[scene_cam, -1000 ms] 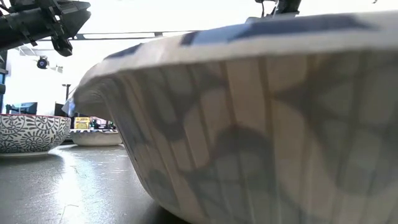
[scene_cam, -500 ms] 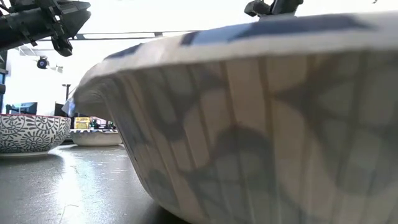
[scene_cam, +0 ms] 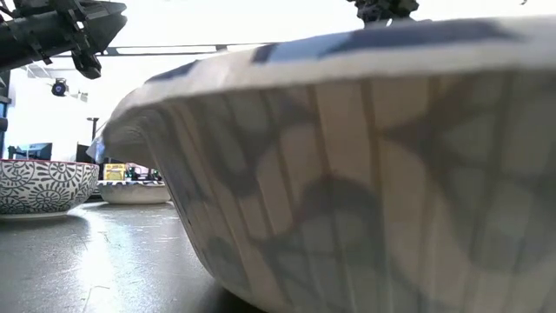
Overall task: Place and stack bowls onto a shelf
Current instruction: Stack the light blue bowl on top of the yellow stacked bowls on the shelf
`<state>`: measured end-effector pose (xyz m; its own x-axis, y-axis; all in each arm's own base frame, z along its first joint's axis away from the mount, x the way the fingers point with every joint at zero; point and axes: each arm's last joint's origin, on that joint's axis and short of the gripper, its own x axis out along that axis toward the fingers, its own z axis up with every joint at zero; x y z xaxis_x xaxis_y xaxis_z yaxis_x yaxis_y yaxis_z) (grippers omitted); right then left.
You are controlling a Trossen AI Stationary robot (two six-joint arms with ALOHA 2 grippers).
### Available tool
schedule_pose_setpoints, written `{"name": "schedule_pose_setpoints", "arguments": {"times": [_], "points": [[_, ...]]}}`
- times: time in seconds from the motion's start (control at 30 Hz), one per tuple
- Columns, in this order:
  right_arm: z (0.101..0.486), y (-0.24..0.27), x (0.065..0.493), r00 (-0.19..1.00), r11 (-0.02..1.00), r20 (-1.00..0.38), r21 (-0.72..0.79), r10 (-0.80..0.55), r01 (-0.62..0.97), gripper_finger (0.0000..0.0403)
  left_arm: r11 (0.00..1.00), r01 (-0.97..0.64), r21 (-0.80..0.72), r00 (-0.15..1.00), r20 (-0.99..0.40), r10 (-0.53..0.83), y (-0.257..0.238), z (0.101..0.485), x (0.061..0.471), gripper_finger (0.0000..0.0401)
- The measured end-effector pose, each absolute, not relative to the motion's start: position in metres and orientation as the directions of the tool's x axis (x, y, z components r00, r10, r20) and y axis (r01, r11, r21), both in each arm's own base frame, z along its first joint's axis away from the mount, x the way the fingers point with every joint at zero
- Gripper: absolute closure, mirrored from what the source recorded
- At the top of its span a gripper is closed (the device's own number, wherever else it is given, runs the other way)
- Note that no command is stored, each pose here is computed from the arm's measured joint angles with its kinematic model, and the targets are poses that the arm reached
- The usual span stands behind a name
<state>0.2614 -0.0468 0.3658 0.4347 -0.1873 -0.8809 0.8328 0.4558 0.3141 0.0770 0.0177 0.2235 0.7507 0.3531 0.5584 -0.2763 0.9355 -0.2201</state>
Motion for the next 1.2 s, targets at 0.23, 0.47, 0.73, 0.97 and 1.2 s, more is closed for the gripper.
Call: {"name": "schedule_pose_setpoints", "arguments": {"times": [0.23, 0.47, 0.73, 0.97, 1.2], "points": [[0.347, -0.020, 0.281, 0.391, 0.492, -0.908, 0.273, -0.153, 0.827, 0.0305, 0.935, -0.276, -0.220, 0.751, 0.558, 0.353, 0.018, 0.224, 0.077, 0.0319], [0.317, 0.001, 0.310, 0.327, 0.550, -0.937, 0.211, -0.120, 0.808, 0.0312, 0.935, -0.276, -0.220, 0.750, 0.559, 0.353, 0.018, 0.224, 0.077, 0.0319], [0.277, 0.016, 0.337, 0.214, 0.567, -0.975, 0.142, -0.063, 0.811, 0.0321, 0.936, -0.276, -0.221, 0.750, 0.559, 0.353, 0.018, 0.224, 0.077, 0.0319], [0.257, 0.031, 0.352, 0.219, 0.596, -0.975, 0.159, -0.029, 0.787, 0.0321, 0.935, -0.276, -0.220, 0.750, 0.559, 0.353, 0.018, 0.224, 0.077, 0.0319], [0.248, 0.044, 0.364, 0.282, 0.615, -0.959, 0.210, -0.021, 0.760, 0.0321, 0.935, -0.277, -0.220, 0.751, 0.558, 0.353, 0.018, 0.224, 0.077, 0.0319]]}}
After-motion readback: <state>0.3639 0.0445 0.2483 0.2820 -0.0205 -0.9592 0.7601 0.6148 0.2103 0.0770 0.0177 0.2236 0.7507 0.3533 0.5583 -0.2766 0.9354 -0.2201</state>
